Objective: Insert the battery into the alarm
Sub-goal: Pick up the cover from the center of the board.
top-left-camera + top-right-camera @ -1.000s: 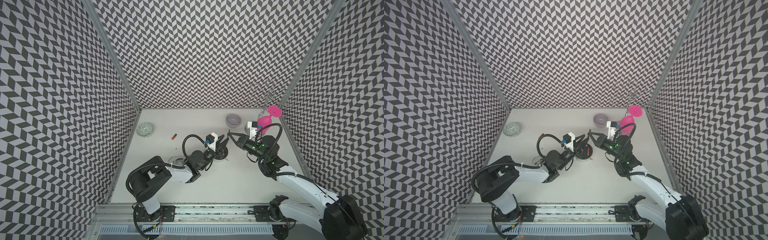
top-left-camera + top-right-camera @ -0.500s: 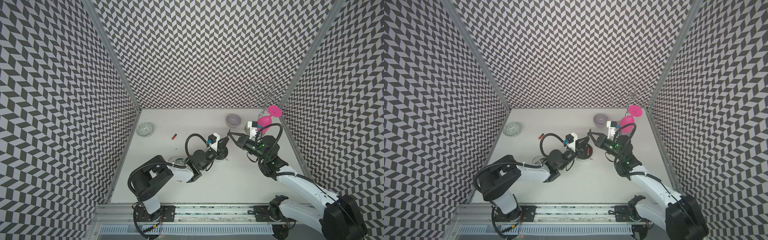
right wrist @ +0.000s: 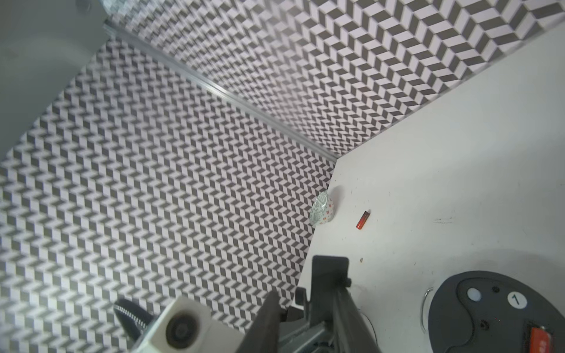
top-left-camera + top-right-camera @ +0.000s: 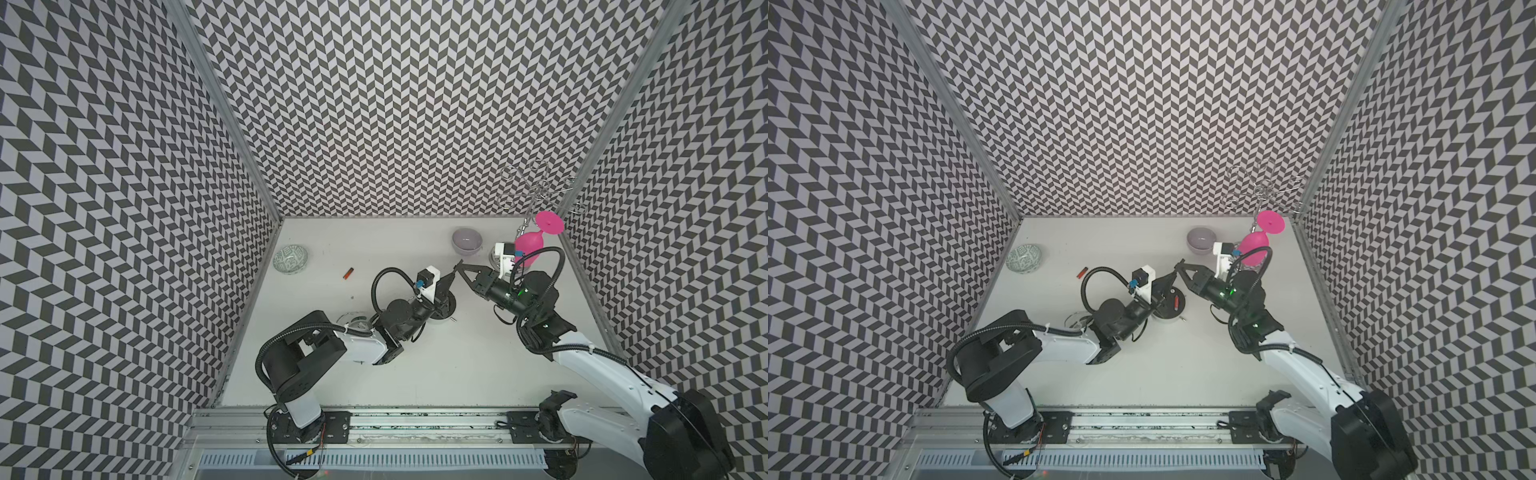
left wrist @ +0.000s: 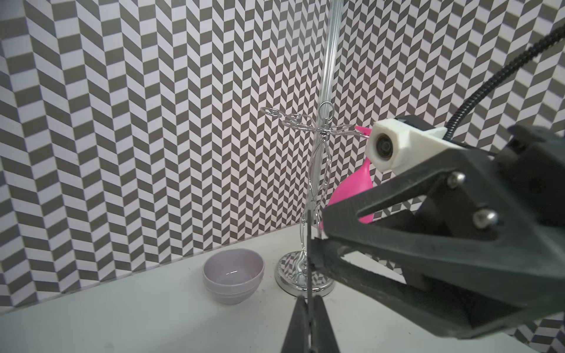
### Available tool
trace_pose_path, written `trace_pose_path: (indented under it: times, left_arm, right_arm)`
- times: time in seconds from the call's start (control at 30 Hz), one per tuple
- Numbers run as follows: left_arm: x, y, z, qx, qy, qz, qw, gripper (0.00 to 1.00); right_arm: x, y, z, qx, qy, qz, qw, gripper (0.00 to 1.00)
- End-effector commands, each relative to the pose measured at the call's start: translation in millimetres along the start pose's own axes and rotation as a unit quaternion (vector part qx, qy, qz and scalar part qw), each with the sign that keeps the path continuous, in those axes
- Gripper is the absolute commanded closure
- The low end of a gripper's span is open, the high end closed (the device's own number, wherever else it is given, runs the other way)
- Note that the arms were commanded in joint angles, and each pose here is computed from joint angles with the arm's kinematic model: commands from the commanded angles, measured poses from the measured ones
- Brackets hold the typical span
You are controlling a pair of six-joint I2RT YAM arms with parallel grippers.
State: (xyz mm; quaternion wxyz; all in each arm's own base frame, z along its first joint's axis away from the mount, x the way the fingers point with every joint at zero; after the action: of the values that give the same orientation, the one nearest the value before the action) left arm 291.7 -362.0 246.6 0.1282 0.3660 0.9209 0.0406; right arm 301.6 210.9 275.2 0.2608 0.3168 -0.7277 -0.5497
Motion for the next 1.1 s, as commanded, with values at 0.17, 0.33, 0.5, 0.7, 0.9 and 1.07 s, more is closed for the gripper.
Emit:
trace_pose_path:
  times: [0.17,0.33,0.5,0.7,0.9,1.07]
  left_arm:
    - [-3.6,37.1,9.8,-0.242,0.059,-0.112,0.962,1.0]
    - [4.4,47.0,10.4,-0.379,0.083,-0.154,0.909,1.0]
    - [9.4,42.9,13.9,-0.49,0.102,-0.183,0.846,1.0]
    - [13.7,38.0,8.9,-0.57,0.104,-0.22,0.785,1.0]
    - [13.8,34.3,3.6,-0.588,0.107,-0.23,0.768,1.0]
    - [14.7,29.4,1.1,-0.605,0.102,-0.238,0.753,1.0]
  right_arm:
    - [14.2,3.2,-19.5,0.021,-0.061,0.04,0.997,0.54]
    - [14.4,-2.5,-24.8,0.023,-0.067,0.076,0.995,0.52]
    - [8.3,6.4,-22.6,0.033,-0.048,0.068,0.996,0.51]
    - [-0.9,11.1,-23.2,0.047,-0.031,0.071,0.996,0.52]
    - [-8.6,5.8,-26.1,0.049,-0.027,0.084,0.995,0.52]
    - [-18.0,2.5,-20.8,0.044,-0.003,0.08,0.996,0.55]
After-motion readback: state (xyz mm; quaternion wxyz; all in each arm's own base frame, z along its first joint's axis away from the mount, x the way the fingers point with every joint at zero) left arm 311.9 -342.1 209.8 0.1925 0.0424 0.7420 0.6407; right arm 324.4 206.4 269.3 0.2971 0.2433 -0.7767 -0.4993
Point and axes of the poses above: each gripper's point midway between its finger pads, its own x axis back along the fingers, its own y axis along the line the jaws close on, z = x × y, the point moved 1 cm from there along x, back along the fingers, and after that the axes turned 15 degrees about -x, right-handed, at the moved point
